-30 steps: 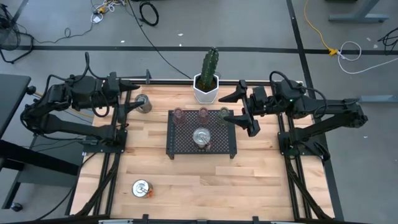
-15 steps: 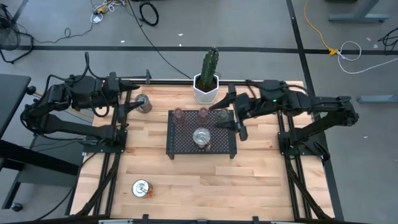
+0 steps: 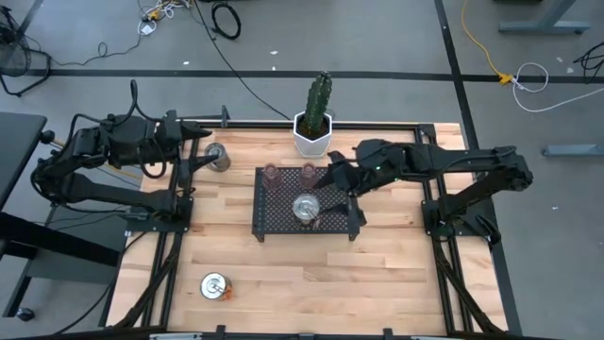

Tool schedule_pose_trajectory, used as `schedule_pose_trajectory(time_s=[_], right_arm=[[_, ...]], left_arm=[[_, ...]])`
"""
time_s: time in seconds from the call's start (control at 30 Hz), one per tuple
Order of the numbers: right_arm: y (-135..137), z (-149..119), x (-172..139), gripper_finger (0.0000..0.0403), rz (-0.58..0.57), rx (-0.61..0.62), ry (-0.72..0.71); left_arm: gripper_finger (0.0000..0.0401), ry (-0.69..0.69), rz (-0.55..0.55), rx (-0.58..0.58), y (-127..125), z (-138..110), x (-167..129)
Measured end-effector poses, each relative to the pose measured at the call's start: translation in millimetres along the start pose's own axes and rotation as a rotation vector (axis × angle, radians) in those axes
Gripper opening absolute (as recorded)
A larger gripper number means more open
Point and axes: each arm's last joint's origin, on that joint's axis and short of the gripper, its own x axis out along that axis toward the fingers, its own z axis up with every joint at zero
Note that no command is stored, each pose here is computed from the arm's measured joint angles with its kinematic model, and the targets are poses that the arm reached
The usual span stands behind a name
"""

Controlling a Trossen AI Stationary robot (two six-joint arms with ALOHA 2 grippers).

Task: Pick & Place candle stick holders
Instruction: Adjust the silver scented candle on the shelf

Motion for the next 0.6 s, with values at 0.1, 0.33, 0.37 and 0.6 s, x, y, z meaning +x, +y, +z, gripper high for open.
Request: schedule_pose_trajectory(time_s=[0.1, 0.33, 0.37, 0.6], right_arm=[[-1.2, -3.1, 7.0, 0.0313, 0.002, 0.004, 0.025], [-3.0, -5.7, 17.3, 0.0314, 0.002, 0.064, 0.040], [-3.2, -4.9, 17.8, 0.0314, 0.001, 0.084, 0.032], [-5.4, -4.1, 17.8, 0.0314, -0.076, 0.146, 0.024]], left_arm=[[0.0319, 0.001, 0.000, 0.000, 0.0, -0.1, 0.0], [0.0319, 0.002, 0.000, 0.001, 0.0, -0.2, 0.0], [0.0319, 0.002, 0.000, 0.001, 0.0, -0.2, 0.0], [0.0319, 0.005, 0.000, 0.002, 0.0, -0.5, 0.0]])
